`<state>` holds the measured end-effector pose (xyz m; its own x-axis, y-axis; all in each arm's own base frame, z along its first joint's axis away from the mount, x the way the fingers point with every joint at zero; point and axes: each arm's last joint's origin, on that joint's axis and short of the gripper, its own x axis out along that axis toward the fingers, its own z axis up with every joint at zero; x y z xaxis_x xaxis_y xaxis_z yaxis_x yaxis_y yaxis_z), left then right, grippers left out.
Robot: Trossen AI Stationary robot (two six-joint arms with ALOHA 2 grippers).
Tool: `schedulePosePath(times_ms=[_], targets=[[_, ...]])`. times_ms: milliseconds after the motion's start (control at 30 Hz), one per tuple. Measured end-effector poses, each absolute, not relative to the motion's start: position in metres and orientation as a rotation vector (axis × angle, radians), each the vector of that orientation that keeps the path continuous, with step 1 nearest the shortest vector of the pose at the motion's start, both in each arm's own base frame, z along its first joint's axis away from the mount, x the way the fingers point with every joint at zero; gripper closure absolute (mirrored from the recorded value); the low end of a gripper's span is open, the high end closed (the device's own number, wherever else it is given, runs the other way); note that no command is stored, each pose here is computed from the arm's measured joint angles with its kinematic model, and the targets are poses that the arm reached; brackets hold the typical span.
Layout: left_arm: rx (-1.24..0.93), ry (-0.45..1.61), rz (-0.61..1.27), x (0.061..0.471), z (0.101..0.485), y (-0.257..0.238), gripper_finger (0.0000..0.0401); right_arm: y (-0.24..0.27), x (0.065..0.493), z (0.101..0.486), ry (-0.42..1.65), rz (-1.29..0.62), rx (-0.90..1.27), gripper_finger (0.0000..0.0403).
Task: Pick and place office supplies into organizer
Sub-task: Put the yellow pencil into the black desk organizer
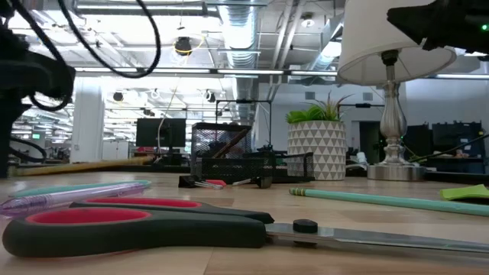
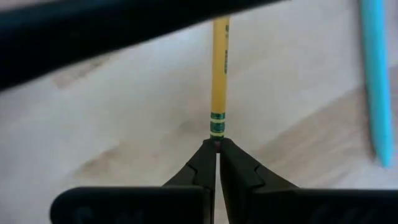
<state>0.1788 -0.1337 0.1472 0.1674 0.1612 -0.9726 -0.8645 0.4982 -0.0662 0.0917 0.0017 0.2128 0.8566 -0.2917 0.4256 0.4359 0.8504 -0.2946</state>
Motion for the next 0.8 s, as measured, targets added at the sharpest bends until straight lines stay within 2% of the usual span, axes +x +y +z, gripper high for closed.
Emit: schedulePosePath(times_ms=[133, 433, 600, 800], targets=[[-0.714, 1.193, 0.826, 0.182, 0.147, -0.128, 0.0401, 0.008, 0.097, 0.203, -0.335, -0.171, -0.472, 0.0271], [-0.642, 1.216, 0.795, 0.187, 0.148, -0.119, 0.0401, 0.013, 0.126, 0.208, -0.134, -0.081, -0.277, 0.0264], [-0.641, 1.248, 0.775, 0.188, 0.148, -0.119, 0.0401, 0.022, 0.180, 0.223, 0.040, -0.052, -0.315, 0.0258], [-0.641, 1.247, 0.759, 0.188, 0.148, -0.120, 0.0401, 0.038, 0.275, 0.220, 0.286, 0.029, -0.590, 0.0257]])
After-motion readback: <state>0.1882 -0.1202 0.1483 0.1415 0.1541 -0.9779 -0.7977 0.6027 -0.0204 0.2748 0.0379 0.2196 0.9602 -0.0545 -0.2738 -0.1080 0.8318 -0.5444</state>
